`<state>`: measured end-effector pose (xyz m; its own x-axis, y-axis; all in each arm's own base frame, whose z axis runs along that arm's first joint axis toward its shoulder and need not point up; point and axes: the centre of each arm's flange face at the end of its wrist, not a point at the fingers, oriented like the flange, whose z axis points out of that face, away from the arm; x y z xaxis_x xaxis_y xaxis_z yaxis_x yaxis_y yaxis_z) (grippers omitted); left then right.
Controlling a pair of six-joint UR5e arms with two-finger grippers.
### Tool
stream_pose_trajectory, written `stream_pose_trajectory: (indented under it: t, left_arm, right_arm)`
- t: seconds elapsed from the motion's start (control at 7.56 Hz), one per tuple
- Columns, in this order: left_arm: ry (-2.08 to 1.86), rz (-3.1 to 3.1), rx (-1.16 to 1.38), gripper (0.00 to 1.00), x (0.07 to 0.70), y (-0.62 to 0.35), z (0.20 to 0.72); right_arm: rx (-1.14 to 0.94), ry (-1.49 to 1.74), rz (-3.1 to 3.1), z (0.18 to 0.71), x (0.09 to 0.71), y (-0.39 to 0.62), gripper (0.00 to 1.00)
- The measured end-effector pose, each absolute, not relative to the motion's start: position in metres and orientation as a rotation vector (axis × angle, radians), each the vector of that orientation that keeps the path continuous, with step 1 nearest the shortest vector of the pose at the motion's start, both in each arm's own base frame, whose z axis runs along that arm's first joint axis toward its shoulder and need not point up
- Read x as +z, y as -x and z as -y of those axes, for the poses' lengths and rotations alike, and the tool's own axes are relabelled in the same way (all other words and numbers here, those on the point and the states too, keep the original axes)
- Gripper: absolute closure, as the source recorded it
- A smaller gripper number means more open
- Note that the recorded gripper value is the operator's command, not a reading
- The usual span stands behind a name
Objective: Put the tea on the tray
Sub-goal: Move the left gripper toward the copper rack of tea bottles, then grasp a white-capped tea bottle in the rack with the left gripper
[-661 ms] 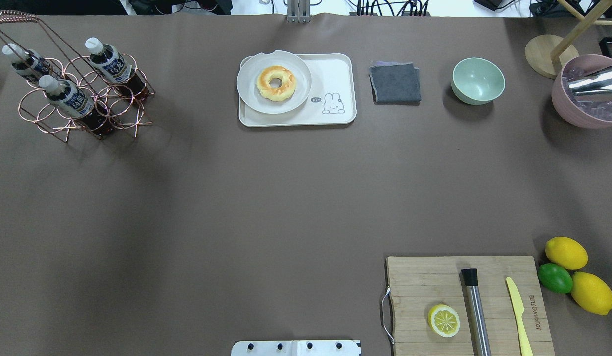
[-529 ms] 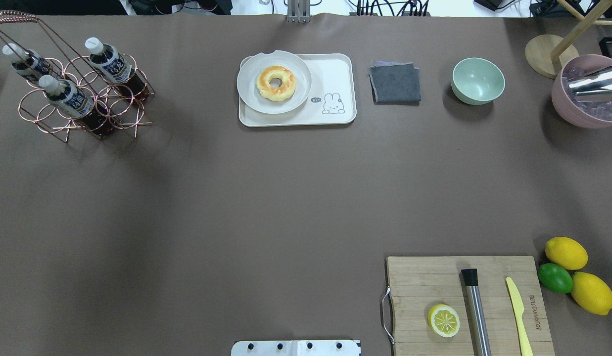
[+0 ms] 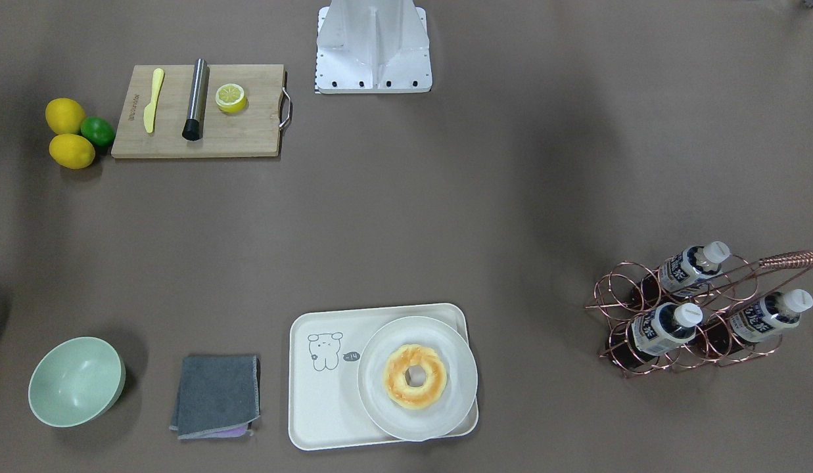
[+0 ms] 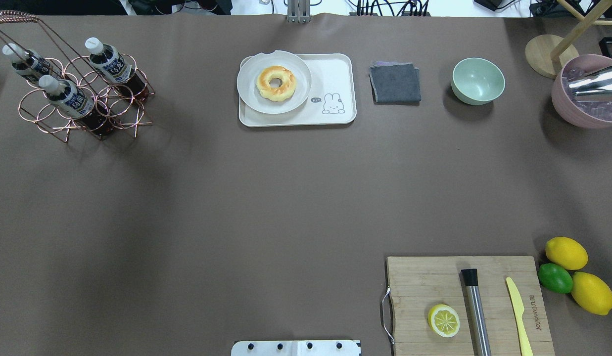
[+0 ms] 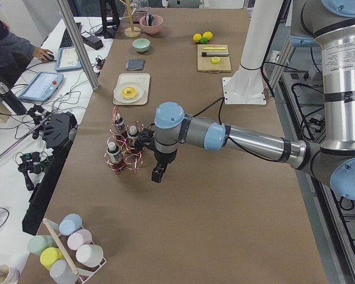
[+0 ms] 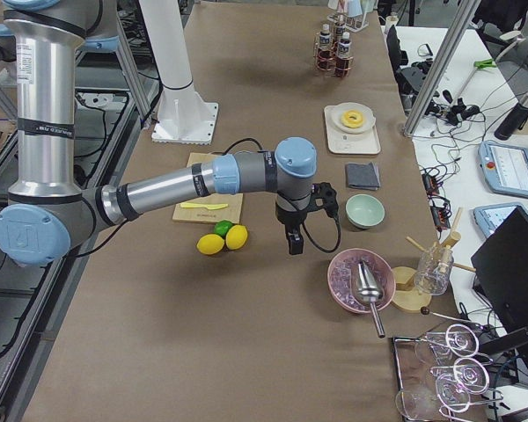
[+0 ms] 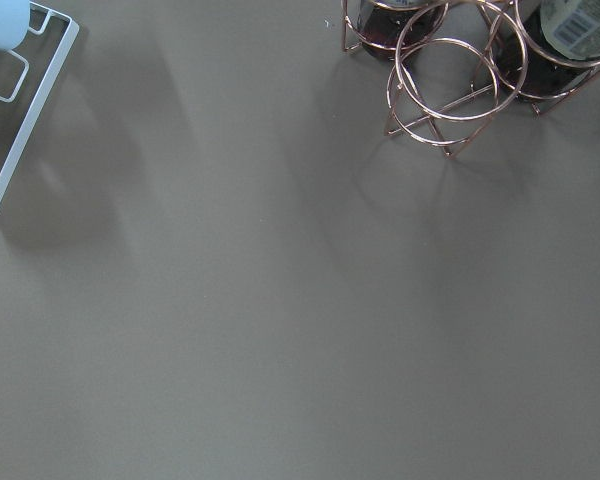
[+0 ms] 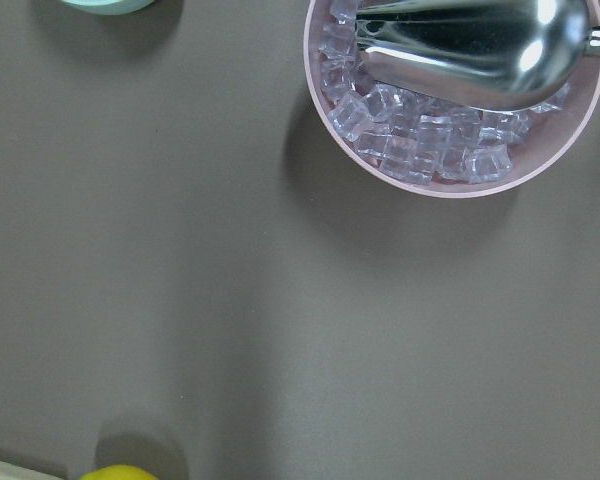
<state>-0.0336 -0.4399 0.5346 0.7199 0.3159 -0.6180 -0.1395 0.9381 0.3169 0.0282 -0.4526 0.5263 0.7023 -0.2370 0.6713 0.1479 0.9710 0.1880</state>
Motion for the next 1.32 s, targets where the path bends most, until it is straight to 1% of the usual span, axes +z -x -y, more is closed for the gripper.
stream_pose_trajectory:
  t: [0.26,0.53,0.66,0.93,1.32]
  left_arm:
    - [-0.280,-0.738,0.256,0.03,0.510,0.016,0.469]
    - [-0.331,-0.731,0.246,0.03,0.479,-0.040,0.526]
    - [-0.366,-0.741,0.183,0.03,0.466,-0.068,0.546]
    - [-0.396,-0.800,0.043,0.04,0.436,-0.092,0.559]
    - [-0.441,-0.823,-0.047,0.06,0.422,-0.123,0.559]
  right_arm:
    - [-0.219,-0.126,0.768,0.454,0.525,-0.028,0.00]
    - [-0.221,-0.125,0.772,0.451,0.527,-0.028,0.00]
    - [-0.218,-0.119,0.776,0.449,0.530,-0.028,0.00]
    - [-0.212,-0.106,0.778,0.447,0.535,-0.029,0.00]
    - [-0.204,-0.101,0.778,0.447,0.536,-0.029,0.00]
